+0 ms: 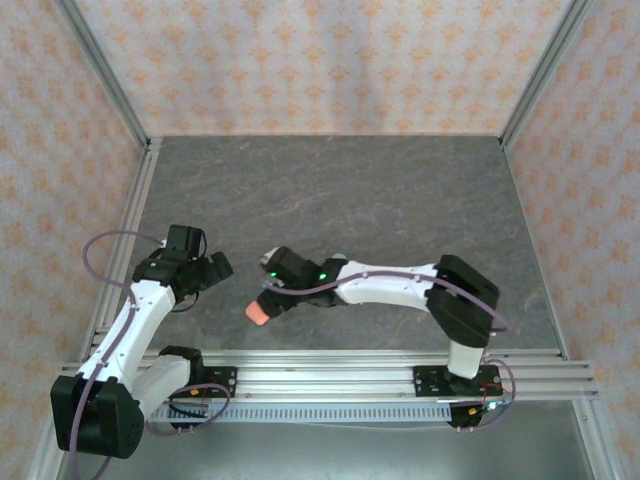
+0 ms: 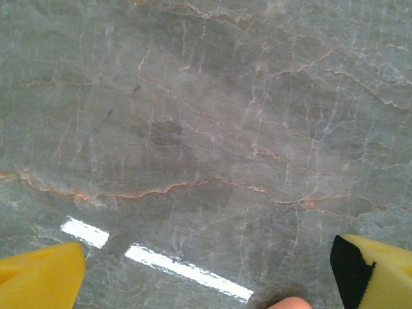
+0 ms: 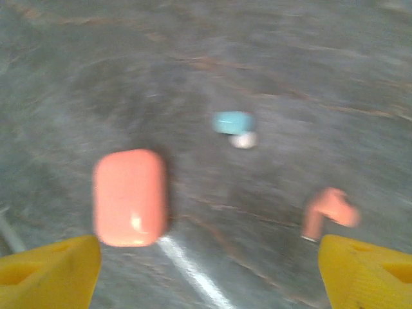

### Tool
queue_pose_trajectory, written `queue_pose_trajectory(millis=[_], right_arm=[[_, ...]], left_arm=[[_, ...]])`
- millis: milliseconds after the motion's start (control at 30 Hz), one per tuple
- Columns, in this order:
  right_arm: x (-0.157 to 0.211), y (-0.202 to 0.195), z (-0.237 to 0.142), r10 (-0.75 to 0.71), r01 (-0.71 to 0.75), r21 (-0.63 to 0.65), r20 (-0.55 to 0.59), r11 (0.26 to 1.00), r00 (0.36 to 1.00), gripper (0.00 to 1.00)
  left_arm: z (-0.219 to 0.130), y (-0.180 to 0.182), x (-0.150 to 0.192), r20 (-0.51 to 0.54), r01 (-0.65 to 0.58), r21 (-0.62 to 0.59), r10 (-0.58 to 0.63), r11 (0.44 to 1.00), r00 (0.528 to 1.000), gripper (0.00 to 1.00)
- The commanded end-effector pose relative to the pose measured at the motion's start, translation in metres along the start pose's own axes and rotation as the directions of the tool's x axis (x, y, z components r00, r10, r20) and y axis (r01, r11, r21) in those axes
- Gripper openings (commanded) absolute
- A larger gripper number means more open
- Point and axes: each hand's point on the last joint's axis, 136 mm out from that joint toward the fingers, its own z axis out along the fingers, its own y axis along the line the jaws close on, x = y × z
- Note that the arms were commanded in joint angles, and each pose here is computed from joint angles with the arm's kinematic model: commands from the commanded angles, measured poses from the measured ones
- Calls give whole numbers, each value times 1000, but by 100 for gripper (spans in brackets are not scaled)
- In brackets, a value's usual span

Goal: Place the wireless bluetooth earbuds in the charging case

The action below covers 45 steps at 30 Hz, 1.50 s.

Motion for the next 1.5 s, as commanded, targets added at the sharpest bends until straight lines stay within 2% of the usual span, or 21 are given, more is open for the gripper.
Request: queue_pose_trajectory(millis=[0, 333, 533, 733, 1000, 1200, 1467], right_arm=[[23, 14, 15, -109, 111, 10, -135, 994, 985, 84], [31, 23, 35, -139, 147, 19, -216, 989, 966, 81], [38, 25, 47, -148, 157, 12, -275, 987, 950, 87], [42, 25, 57, -157, 168, 10, -302, 986, 940, 87], [39, 21, 65, -126, 129, -10, -301, 992, 945, 79], [39, 18, 71, -121, 124, -11, -316, 992, 941, 67], [32, 16, 60, -148, 149, -14, -248, 989, 957, 55]], left_arm=[[-13, 6, 2, -4, 44, -29, -44, 999, 999, 100], [-16, 2, 0, -34, 10, -31, -11, 999, 999, 100], [-9, 4, 2, -45, 6, -48, -8, 999, 999, 100], [-4, 7, 5, -53, 6, -64, -10, 998, 999, 100], [-10, 12, -4, -18, -26, -101, 24, 995, 1000, 100], [-5, 18, -4, -30, -36, -148, 32, 988, 999, 100], [-10, 9, -7, 7, -71, -78, 72, 994, 997, 100]])
